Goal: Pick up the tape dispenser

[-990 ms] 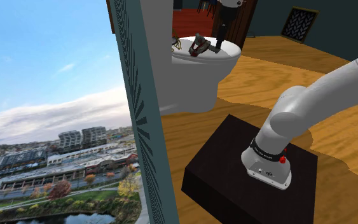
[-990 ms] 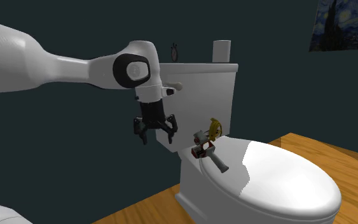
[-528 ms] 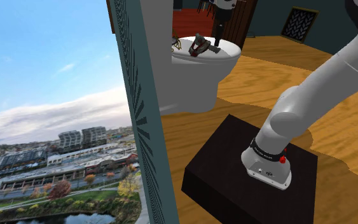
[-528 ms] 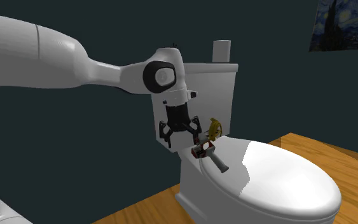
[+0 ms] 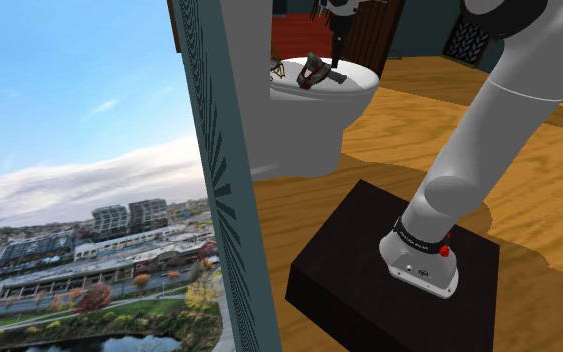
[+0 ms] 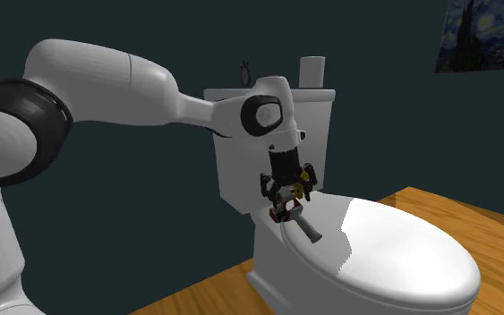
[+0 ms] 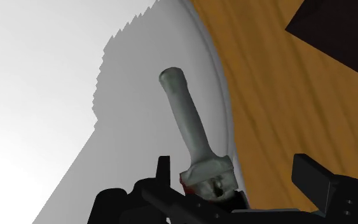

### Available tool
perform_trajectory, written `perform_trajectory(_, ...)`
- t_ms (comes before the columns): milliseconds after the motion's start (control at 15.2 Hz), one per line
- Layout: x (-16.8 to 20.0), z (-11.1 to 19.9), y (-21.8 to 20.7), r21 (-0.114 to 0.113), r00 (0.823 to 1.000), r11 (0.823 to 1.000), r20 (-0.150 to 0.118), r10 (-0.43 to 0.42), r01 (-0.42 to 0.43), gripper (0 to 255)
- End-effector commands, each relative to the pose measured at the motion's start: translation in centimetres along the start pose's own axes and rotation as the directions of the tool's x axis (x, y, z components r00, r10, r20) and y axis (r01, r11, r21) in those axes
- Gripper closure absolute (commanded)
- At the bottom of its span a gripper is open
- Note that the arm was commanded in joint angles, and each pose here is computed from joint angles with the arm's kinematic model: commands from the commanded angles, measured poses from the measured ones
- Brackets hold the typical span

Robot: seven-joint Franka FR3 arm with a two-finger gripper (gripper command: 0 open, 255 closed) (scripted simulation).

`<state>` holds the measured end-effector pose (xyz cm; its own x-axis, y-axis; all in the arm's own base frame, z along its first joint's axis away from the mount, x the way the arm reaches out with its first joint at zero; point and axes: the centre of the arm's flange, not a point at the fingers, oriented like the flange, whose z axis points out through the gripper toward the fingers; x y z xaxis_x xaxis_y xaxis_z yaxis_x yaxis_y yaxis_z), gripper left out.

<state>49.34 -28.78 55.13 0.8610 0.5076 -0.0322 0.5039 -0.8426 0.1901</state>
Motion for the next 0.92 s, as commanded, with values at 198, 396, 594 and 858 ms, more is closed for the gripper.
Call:
perform_trajectory(198, 0.5, 2.1, 1.4, -0.008, 1.0, 1.0, 0.004, -0.023, 0.023, 0)
perform_trajectory(396, 0.5, 3.7, 1.1, -0.008, 1.0, 1.0, 0.004, -0.023, 0.023, 0)
perform_trajectory(594, 0.6, 4.5, 0.9, -0.008, 1.0, 1.0, 0.004, -0.023, 0.023, 0)
perform_trajectory(858, 0.6, 4.5, 0.9, -0.008, 1.0, 1.0, 0.004, -0.023, 0.023, 255)
